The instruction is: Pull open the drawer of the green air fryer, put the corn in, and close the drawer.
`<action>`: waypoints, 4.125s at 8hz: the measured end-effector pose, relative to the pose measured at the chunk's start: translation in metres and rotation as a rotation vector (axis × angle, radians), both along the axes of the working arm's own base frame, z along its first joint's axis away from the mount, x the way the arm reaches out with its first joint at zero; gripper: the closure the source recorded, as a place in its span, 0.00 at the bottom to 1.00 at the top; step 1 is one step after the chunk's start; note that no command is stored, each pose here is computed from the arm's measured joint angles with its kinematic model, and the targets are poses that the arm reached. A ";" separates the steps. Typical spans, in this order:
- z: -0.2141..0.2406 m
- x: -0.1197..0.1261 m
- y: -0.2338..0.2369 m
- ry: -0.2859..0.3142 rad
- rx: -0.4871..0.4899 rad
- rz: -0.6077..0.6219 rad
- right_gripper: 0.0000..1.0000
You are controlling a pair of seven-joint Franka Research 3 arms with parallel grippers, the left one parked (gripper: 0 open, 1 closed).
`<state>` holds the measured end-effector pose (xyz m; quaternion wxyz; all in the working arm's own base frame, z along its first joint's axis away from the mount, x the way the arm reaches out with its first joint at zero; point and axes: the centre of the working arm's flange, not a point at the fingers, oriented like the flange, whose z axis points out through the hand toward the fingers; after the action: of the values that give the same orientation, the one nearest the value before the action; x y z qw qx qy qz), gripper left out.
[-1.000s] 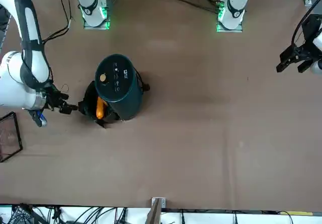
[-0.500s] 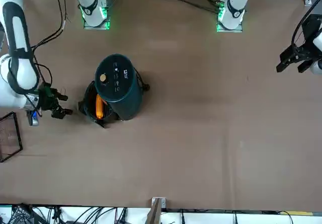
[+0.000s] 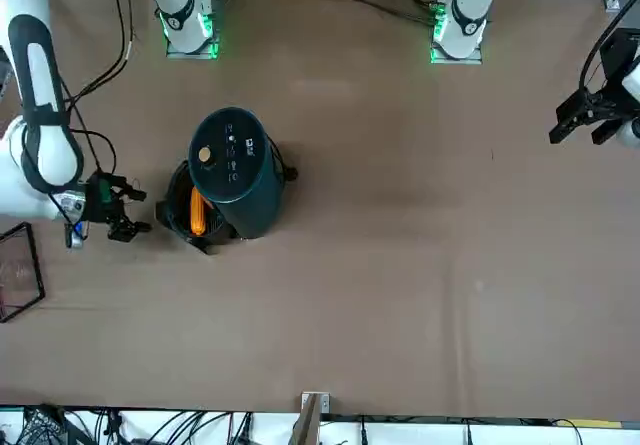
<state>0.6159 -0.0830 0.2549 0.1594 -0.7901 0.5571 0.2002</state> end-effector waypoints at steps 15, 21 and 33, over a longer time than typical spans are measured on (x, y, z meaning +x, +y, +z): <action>0.005 0.006 0.059 0.032 0.000 0.032 0.55; 0.012 0.005 0.097 0.034 0.003 0.098 0.55; -0.003 -0.004 0.116 0.061 0.068 0.063 0.55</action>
<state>0.6115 0.0331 0.2517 0.1627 -0.7947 0.5295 0.2481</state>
